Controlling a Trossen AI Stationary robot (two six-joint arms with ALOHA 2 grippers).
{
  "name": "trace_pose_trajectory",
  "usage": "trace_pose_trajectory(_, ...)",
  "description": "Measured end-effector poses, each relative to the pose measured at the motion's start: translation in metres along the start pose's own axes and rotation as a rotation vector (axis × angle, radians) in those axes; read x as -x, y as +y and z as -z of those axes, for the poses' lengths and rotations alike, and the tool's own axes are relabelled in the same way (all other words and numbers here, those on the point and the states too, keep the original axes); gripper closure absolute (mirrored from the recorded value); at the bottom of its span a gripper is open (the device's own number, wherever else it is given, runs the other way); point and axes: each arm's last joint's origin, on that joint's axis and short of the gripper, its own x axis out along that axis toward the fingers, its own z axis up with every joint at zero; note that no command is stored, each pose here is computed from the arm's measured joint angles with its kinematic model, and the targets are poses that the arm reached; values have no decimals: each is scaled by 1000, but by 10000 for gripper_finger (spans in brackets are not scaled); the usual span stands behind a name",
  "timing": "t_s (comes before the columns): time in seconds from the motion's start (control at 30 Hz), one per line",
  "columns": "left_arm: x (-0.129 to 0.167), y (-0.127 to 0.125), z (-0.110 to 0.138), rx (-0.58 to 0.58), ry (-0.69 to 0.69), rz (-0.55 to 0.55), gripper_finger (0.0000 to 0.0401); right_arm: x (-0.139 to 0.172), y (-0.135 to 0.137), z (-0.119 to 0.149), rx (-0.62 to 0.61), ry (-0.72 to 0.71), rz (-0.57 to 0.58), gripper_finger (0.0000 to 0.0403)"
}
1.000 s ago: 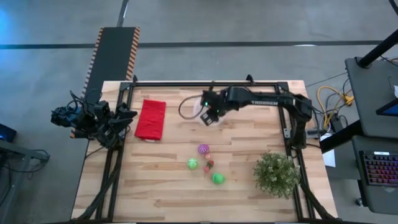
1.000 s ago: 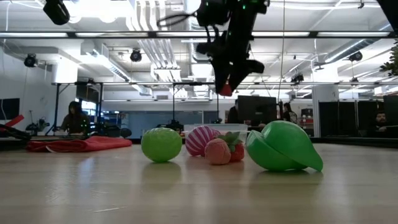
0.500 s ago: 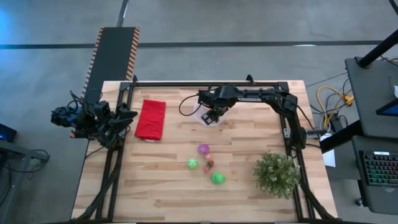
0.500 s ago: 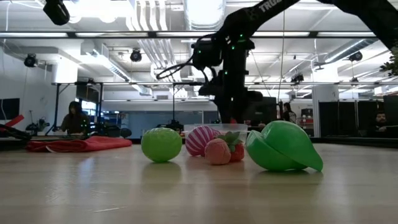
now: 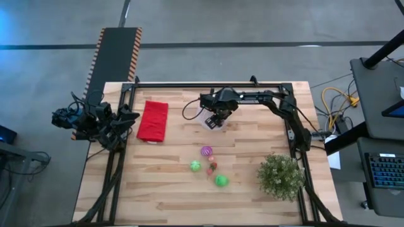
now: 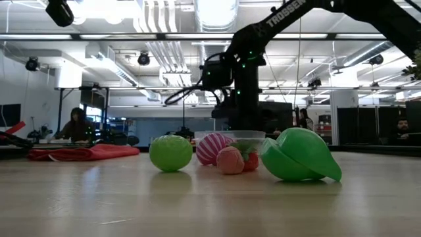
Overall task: Pick and placing Produce into tupperware
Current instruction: Put the top red strawberry into the transparent bin, then put the purple onion into the transparent bin
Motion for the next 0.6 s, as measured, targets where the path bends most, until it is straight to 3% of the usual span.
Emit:
trace_pose_trajectory(0.3, 0, 0, 0, -3, 0, 0, 209, 45, 4, -12, 22, -159, -8, 199)
trace_pose_trajectory(0.6, 0, 0, 0, -6, 0, 0, 209, 84, 14, -11, 87, -159, -21, 133)
